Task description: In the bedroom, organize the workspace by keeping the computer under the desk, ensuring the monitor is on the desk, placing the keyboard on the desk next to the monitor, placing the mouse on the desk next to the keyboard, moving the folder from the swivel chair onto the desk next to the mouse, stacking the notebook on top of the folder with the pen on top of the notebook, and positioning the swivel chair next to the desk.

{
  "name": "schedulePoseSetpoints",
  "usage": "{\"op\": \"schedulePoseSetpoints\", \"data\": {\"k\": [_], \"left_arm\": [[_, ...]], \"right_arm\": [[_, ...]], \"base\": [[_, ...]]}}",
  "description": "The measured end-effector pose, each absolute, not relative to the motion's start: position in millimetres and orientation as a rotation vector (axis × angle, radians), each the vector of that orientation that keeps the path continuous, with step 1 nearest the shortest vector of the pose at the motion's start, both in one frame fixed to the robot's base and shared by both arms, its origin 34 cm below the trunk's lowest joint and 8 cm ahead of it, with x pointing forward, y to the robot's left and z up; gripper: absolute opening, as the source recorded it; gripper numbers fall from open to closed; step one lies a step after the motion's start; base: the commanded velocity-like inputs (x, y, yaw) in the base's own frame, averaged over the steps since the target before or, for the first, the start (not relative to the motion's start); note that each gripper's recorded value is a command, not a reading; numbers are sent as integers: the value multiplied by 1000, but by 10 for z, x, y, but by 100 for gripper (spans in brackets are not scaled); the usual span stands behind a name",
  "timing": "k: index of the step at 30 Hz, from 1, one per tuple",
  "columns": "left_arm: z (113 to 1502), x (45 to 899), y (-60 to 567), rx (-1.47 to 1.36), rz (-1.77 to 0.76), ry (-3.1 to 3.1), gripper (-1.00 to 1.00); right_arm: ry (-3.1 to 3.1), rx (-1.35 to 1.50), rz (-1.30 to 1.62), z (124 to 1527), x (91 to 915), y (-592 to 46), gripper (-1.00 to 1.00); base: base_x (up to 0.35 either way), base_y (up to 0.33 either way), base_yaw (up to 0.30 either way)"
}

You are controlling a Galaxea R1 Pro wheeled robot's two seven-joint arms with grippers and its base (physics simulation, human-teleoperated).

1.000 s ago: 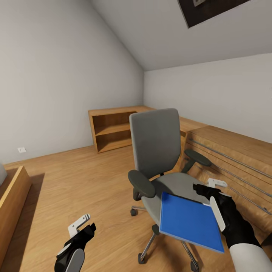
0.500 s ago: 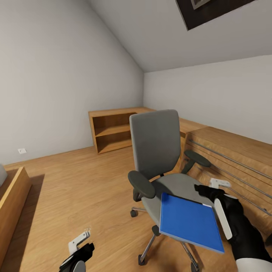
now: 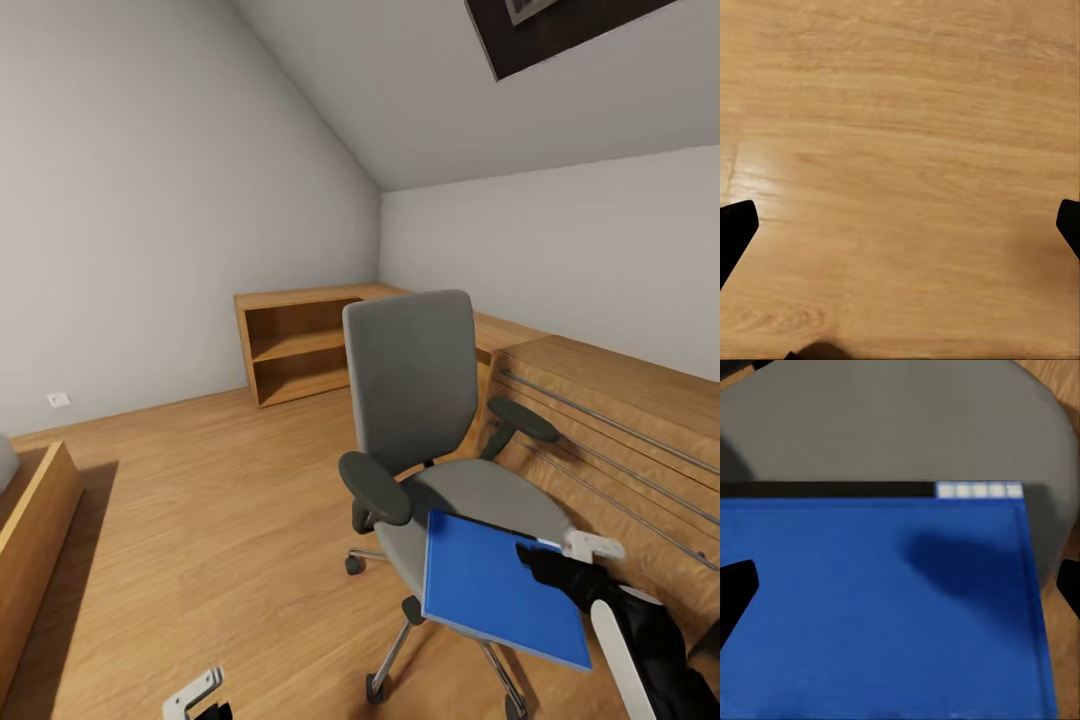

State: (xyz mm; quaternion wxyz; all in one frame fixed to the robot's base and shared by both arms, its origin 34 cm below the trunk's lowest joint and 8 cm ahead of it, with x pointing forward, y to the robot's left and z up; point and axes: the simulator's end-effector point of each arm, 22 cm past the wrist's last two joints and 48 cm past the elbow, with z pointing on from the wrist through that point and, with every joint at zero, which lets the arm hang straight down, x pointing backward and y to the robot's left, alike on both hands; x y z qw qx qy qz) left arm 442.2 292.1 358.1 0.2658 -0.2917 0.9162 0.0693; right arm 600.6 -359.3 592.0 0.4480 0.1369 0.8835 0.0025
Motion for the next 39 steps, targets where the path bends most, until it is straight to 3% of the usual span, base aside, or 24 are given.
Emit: {"op": "schedulePoseSetpoints", "data": {"k": [4,6,31,39], "left_arm": [[3531,4415,2867,-759,154,2484,100],[3481,4402,2917,-776,161,2433,100],[3513,4417,2920,-777,159,2420,100],[3522,4423,2920,-774,158,2418,100]], "right_arm": [[2216,369,7,5742,5796,-3646,100],[2291,445,-4,5337,5286,-3825,100],[2238,450,70,5436,5295,-3865,100],[2227,461,61,5369,5290,-3909,100]], "base": [[-35,32,-48],[-211,189,-218],[-252,226,-239],[-65,46,-168]]}}
